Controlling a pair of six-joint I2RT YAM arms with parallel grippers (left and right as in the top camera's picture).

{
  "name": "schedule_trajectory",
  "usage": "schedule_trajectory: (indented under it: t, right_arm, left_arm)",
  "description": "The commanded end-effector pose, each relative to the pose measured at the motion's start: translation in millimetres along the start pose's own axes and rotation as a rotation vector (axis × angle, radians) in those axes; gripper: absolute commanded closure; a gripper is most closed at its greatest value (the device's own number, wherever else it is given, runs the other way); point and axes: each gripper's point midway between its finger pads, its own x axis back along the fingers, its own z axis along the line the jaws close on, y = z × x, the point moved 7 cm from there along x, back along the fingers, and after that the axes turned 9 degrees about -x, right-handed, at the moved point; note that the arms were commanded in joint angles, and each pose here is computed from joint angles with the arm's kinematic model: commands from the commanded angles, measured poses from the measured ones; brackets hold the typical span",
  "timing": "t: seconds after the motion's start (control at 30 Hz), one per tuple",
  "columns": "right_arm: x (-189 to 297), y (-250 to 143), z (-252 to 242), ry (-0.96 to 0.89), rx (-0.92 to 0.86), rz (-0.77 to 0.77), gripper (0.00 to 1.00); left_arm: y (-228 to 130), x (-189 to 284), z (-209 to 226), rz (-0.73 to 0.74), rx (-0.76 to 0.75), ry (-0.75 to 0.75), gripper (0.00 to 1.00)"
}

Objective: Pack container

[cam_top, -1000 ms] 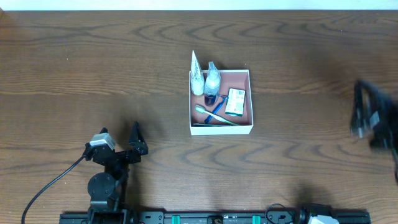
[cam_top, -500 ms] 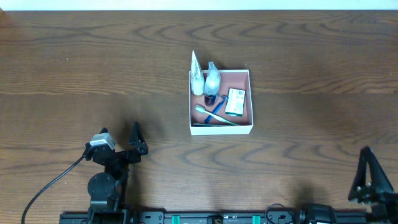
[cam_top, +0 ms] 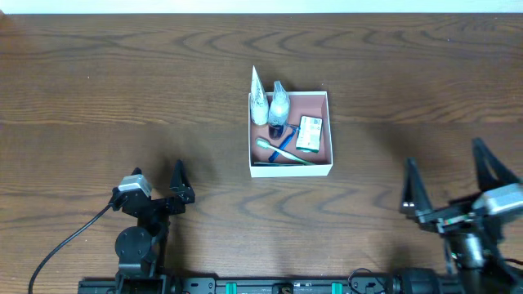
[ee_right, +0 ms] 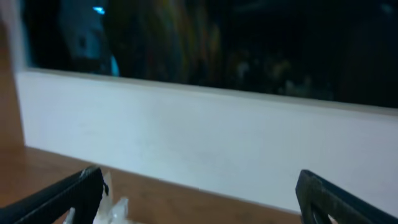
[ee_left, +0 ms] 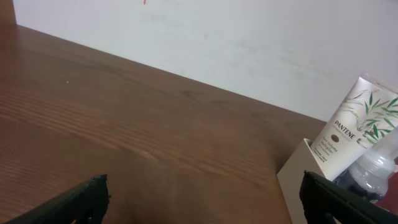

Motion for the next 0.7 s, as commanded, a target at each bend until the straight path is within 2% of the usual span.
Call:
schedule_trajectory:
  t: [0.0,0.37,0.67]
  right_arm:
    - [0,-29,2,0.063,0.037,-0.007,0.01]
    - [7,-85,-6,0.089,0.026,-0.103,0.01]
    - [1,-117,-13,0.08,-0.016,-0.051,0.01]
  left_arm:
    - [-14,-1,5,0.049,-0.012,0.026,0.02]
    - [-14,-1,5,0.049,-0.012,0.026,0.02]
    - [-14,-1,5,0.049,-0.012,0.026,0.02]
